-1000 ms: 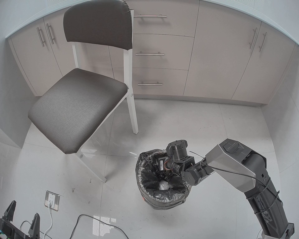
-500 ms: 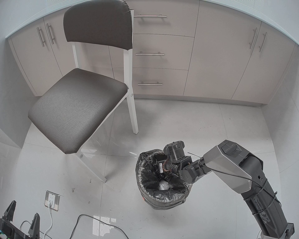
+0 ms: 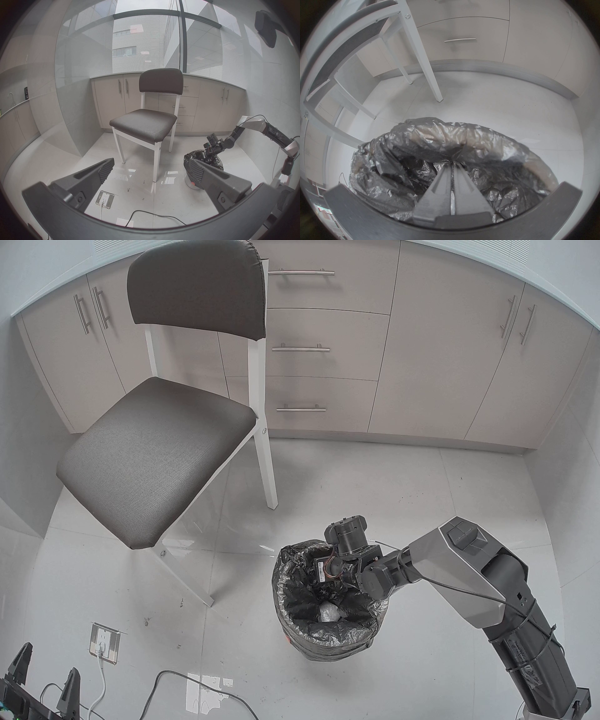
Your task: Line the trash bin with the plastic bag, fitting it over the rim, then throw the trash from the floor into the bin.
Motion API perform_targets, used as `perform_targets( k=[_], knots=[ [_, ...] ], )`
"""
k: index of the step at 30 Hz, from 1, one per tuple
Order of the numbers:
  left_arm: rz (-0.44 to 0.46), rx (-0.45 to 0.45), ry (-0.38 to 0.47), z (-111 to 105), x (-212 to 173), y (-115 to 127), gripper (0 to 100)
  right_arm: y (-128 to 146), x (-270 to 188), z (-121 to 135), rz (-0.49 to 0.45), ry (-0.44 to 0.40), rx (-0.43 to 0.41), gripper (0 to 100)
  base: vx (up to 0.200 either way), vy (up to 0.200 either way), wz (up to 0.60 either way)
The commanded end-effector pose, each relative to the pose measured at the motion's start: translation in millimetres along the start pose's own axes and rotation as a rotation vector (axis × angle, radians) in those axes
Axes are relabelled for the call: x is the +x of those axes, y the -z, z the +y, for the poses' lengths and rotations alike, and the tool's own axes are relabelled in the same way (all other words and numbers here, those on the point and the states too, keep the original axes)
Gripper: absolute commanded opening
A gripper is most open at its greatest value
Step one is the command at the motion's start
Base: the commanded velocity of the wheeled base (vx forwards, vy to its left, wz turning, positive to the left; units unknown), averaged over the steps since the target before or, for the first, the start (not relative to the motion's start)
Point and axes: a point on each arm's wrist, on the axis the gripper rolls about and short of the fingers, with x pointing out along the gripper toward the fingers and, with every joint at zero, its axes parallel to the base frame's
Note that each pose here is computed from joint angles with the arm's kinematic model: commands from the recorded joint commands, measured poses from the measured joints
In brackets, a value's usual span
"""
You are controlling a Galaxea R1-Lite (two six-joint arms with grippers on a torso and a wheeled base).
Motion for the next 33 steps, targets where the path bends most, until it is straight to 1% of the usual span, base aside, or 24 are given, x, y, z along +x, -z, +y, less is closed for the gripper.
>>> perform_targets(
  k=[1, 2, 5, 9, 12, 16, 18, 21, 22, 23, 24, 25, 26, 27, 28, 30, 31, 33],
  knots=[
    [-0.006, 0.0, 0.0, 0, 0, 2, 100, -17, -34, 0, 0.002, -0.016, 0.022, 0, 0.0, 0.0, 0.0],
    [-0.005, 0.0, -0.002, 0, 0, 2, 100, -22, -51, -1, 0.01, -0.025, 0.023, 0, 0.0, 0.0, 0.0],
    [-0.005, 0.0, 0.0, 0, 0, 2, 100, -25, -78, -2, 0.016, -0.035, 0.04, 0, 0.0, 0.0, 0.0],
    [-0.006, 0.0, 0.0, 0, 0, 2, 100, -27, -119, -2, -0.008, -0.059, 0.072, 0, 0.0, 0.0, 0.0],
    [-0.006, 0.0, 0.0, 0, 0, 2, 100, -24, -146, -4, -0.021, -0.091, 0.082, 0, 0.0, 0.0, 0.0],
    [-0.006, 0.001, -0.002, 0, 0, 2, 100, -18, -184, -5, -0.038, -0.132, 0.076, 0, 0.0, 0.0, 0.0],
    [-0.006, 0.001, -0.002, 0, 0, 2, 100, -17, -195, -5, -0.049, -0.14, 0.075, 0, 0.0, 0.0, 0.0],
    [-0.005, 0.0, -0.002, 0, 0, 2, 100, -22, -232, -10, -0.103, -0.16, 0.083, 0, 0.0, 0.0, 0.0],
    [-0.005, 0.0, -0.002, 0, 0, 2, 100, -23, -234, -10, -0.107, -0.161, 0.084, 0, 0.0, 0.0, 0.0],
    [-0.005, 0.001, -0.002, 0, 0, 2, 100, -31, -256, -16, -0.15, -0.171, 0.096, 0, 0.0, 0.0, 0.0],
    [-0.005, 0.001, -0.002, 0, 0, 2, 100, -31, -256, -16, -0.15, -0.171, 0.096, 0, 0.0, 0.0, 0.0],
    [-0.006, 0.005, -0.002, 0, 0, 2, 100, -42, -281, -22, -0.21, -0.176, 0.114, 0, 0.0, 0.0, 0.0],
    [-0.006, 0.008, -0.002, 0, 0, 2, 100, -49, -296, -26, -0.254, -0.173, 0.126, 0, 0.0, 0.0, 0.0],
    [-0.006, 0.008, -0.002, 0, 0, 2, 100, -49, -296, -26, -0.254, -0.173, 0.126, 0, 0.0, 0.0, 0.0],
    [-0.006, 0.011, -0.002, 0, 0, 2, 100, -70, -336, -38, -0.38, -0.169, 0.16, 0, 0.0, 0.0, 0.0],
    [-0.006, 0.011, 0.001, 0, 0, 2, 100, -84, -370, -49, -0.465, -0.173, 0.176, 0, 0.0, 0.0, 0.0],
    [-0.006, 0.009, 0.0, 0, 0, 2, 100, -93, -400, -59, -0.518, -0.173, 0.179, 0, 0.0, 0.0, 0.0],
    [-0.006, 0.009, 0.0, 0, 0, 2, 100, -97, -445, -72, -0.556, -0.173, 0.172, 0, 0.0, 0.0, 0.0]
  ],
)
